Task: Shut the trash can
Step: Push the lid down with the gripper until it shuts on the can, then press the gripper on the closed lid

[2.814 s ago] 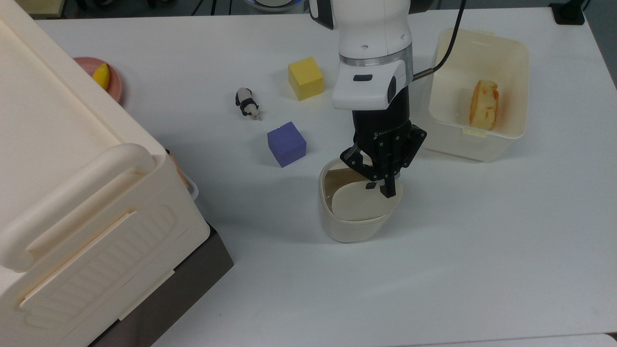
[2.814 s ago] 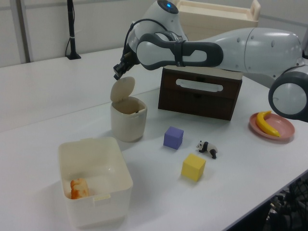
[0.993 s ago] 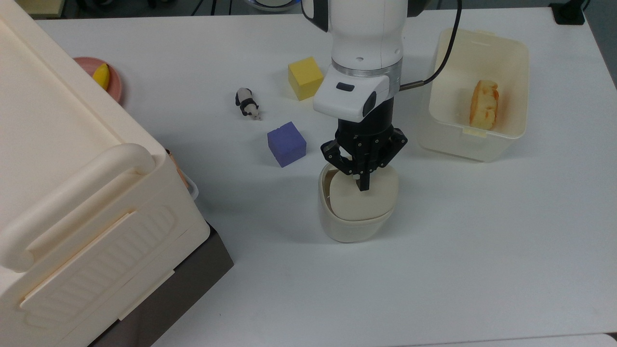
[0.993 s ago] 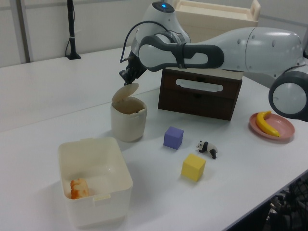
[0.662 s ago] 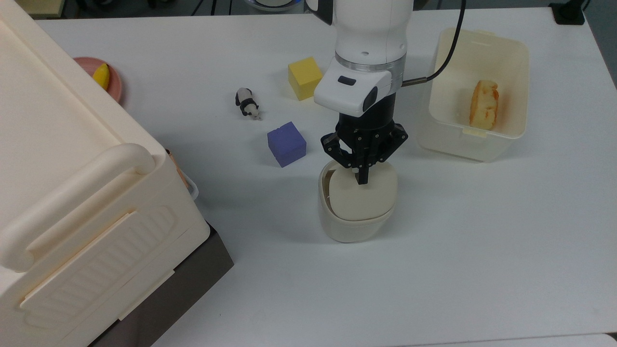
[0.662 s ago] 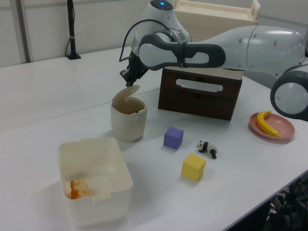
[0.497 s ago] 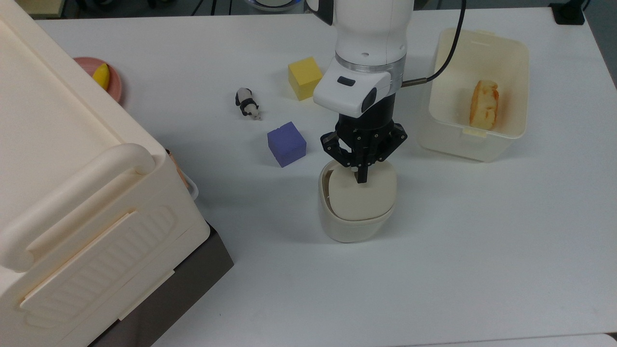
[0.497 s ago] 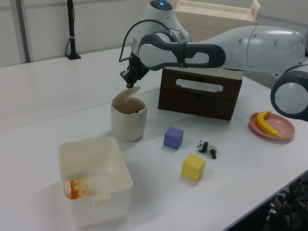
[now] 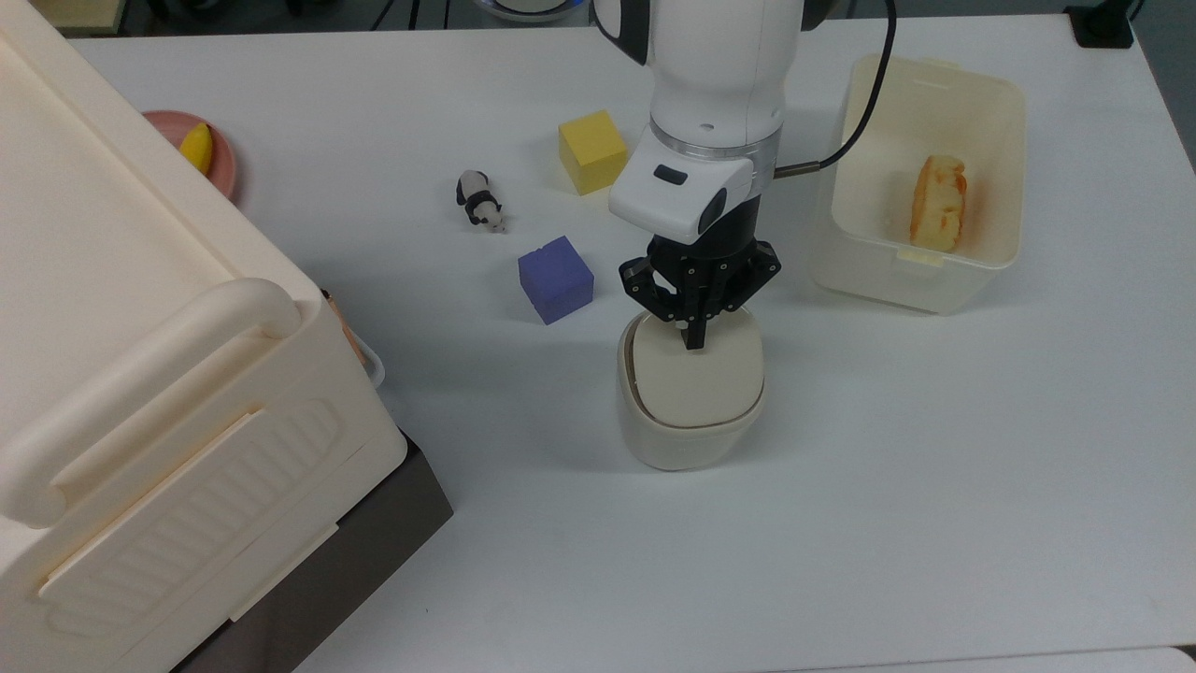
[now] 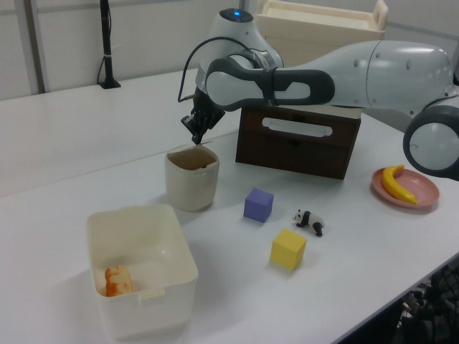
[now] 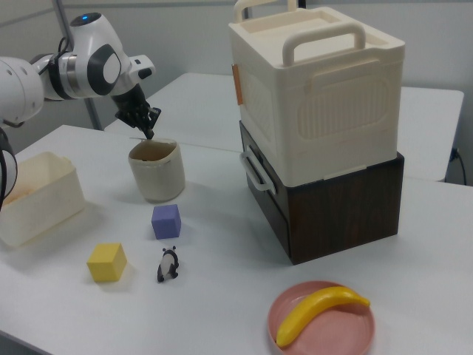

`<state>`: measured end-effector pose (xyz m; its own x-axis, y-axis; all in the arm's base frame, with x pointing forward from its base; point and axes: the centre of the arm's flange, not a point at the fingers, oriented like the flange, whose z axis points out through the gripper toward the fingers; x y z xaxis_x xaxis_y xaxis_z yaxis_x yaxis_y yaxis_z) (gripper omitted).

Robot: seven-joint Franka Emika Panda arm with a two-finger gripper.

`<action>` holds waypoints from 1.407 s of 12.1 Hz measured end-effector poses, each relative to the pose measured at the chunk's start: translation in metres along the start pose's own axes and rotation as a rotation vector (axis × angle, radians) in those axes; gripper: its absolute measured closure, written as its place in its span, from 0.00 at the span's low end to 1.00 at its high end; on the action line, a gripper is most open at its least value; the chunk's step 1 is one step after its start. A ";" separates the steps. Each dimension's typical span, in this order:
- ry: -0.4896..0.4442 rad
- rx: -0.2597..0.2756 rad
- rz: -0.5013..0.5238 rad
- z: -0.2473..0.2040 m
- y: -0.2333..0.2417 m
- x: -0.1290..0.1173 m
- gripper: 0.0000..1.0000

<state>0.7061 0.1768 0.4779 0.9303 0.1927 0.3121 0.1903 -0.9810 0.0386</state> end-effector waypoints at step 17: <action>-0.068 -0.025 -0.037 0.030 -0.009 -0.020 0.99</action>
<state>0.6954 0.1824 0.4425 0.9422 0.2291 0.2444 0.2177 -0.9733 0.0730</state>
